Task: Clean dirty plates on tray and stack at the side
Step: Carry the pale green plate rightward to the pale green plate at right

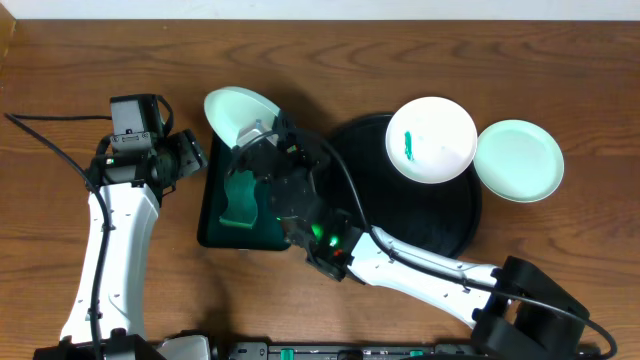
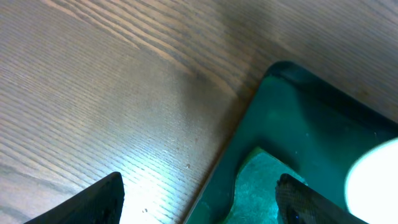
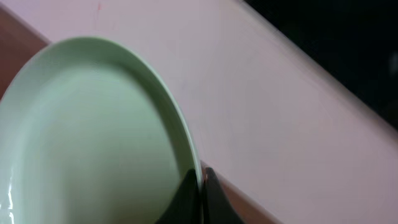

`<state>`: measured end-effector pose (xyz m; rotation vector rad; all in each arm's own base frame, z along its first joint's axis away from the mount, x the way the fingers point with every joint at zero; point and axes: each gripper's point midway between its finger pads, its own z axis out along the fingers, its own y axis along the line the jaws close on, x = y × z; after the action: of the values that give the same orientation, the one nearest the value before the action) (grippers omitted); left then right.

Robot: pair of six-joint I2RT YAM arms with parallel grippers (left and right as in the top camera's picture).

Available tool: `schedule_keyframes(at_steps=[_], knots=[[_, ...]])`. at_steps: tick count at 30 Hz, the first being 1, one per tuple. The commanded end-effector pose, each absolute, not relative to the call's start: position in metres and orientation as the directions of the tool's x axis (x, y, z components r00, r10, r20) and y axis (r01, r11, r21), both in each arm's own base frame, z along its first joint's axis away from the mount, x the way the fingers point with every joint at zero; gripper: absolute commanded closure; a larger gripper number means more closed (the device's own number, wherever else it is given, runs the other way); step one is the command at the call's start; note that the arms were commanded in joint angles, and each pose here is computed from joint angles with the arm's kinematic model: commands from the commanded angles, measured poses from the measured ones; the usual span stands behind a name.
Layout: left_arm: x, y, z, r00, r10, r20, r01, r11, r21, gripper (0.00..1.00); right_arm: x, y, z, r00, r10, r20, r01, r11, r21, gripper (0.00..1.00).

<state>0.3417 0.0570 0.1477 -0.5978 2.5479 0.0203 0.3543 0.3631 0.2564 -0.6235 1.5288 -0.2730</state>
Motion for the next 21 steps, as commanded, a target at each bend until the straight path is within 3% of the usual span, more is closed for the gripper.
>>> schedule_keyframes(at_steps=[1,6,15,21], knots=[[0.342,0.060,0.148,-0.763,-0.417,-0.493,-0.431,0.898,-0.093,0.22,0.365,0.346,0.242,-0.089,-0.301,-0.950,-0.178,0.943,-0.282,0.99],[0.342,0.060,0.148,-0.763,-0.417,-0.493,-0.430,0.898,-0.093,0.21,0.369,0.332,0.218,-0.197,-0.212,-0.957,-0.145,0.972,-0.186,0.99],[0.342,0.060,0.148,-0.763,-0.417,-0.493,-0.431,0.898,-0.093,0.22,0.385,0.309,0.219,-0.208,-0.198,-0.958,-0.072,0.980,-0.187,0.99],[0.342,0.060,0.148,-0.764,-0.417,-0.493,-0.430,0.898,-0.093,0.22,0.393,0.285,0.238,-0.220,-0.048,-0.974,-0.023,0.999,-0.044,0.99]])
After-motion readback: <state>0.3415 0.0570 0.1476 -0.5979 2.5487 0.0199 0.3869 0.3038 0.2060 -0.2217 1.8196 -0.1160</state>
